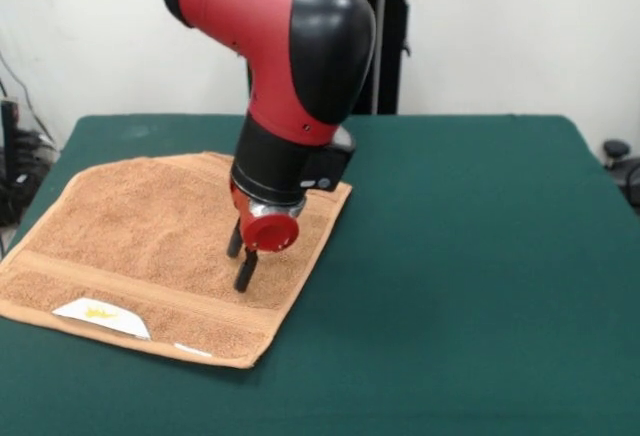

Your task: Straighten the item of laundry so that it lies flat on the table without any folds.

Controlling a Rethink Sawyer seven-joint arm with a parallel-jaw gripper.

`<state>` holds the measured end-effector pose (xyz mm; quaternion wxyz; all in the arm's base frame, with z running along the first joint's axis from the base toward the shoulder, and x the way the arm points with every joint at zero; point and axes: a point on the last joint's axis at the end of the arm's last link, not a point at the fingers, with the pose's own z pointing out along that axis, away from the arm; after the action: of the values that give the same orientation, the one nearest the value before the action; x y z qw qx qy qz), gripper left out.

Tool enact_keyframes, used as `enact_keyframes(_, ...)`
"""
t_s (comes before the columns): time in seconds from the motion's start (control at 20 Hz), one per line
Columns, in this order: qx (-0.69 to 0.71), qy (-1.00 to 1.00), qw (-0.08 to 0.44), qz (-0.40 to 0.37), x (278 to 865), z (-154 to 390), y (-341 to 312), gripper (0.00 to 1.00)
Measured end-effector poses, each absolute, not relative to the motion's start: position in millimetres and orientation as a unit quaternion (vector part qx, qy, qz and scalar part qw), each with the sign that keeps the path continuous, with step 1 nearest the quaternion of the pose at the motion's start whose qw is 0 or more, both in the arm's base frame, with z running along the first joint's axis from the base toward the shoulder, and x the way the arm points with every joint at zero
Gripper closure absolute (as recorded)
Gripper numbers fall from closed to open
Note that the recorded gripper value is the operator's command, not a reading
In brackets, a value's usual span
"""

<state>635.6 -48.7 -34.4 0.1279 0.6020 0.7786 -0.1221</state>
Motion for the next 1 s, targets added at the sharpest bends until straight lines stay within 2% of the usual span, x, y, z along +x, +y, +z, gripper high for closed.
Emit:
enact_keyframes(0.05, 0.600, 0.781, 0.122, -0.123, 635, -32, -47, 0.00)
enact_keyframes(0.1, 0.593, 0.787, 0.114, -0.124, 634, -30, -44, 1.00)
enact_keyframes(0.9, 0.579, 0.799, 0.115, -0.116, 639, -26, -23, 1.00)
enact_keyframes(0.95, 0.578, 0.800, 0.113, -0.115, 638, -29, -21, 0.00)
enact_keyframes(1.0, 0.578, 0.800, 0.113, -0.115, 638, -29, -21, 0.00)
